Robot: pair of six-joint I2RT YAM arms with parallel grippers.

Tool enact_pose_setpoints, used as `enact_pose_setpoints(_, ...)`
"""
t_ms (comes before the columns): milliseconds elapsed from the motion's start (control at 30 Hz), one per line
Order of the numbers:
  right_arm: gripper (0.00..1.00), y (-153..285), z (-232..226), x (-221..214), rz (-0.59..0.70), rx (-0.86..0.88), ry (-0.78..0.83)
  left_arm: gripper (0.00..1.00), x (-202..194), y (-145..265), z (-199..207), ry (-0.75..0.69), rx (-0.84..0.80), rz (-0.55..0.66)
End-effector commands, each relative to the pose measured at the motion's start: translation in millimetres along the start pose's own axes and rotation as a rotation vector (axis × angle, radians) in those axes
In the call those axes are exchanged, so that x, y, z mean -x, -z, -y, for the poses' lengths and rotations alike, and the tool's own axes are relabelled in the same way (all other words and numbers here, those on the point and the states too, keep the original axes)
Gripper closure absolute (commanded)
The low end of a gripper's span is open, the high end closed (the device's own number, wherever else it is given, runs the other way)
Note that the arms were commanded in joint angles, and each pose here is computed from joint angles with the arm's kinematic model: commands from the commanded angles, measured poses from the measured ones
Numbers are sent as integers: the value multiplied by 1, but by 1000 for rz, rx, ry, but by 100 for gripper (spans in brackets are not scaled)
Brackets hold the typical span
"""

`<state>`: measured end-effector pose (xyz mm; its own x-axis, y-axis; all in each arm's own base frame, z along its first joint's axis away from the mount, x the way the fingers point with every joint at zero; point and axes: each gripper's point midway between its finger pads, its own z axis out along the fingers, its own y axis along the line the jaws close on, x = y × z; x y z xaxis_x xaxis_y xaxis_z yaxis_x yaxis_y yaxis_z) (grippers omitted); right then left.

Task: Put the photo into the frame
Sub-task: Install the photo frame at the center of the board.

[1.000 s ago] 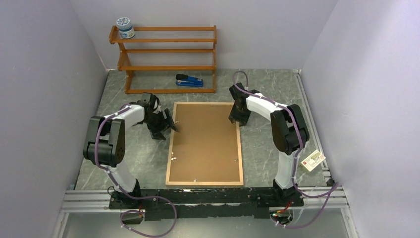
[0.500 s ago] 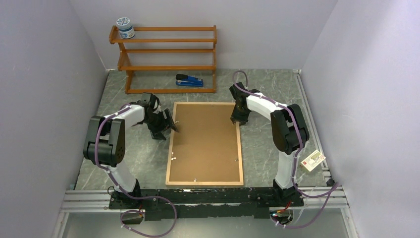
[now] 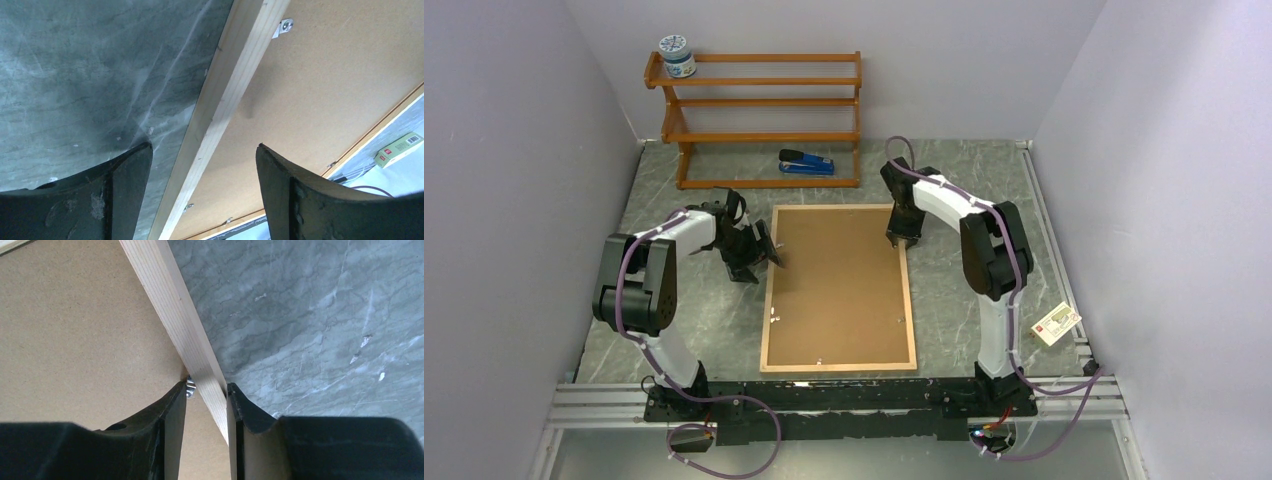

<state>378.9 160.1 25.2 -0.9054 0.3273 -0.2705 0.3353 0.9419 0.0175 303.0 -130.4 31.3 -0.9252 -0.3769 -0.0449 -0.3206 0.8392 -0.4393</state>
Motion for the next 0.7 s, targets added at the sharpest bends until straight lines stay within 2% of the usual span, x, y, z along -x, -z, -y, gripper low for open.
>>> enact_pose_setpoints(0,65,-1,12,-5,-51,-78,67,19,7,1,0,-17,16,6)
enact_pose_setpoints(233,48,-4,23,2,-38,-158,114,18,8,1,0,-21,18,4)
enact_pose_setpoints(367,47,-2,20,9,-26,-168,130,18,8,1,0,-20,18,4)
enact_pose_setpoints(467,54,0,18,11,-22,-178,151,18,7,0,0,-17,19,1)
enact_pose_setpoints(567,73,1,15,11,-27,-174,169,19,6,0,0,-18,17,-2)
enact_pose_setpoints(667,86,3,13,11,-31,-181,184,19,7,0,0,-18,16,-2)
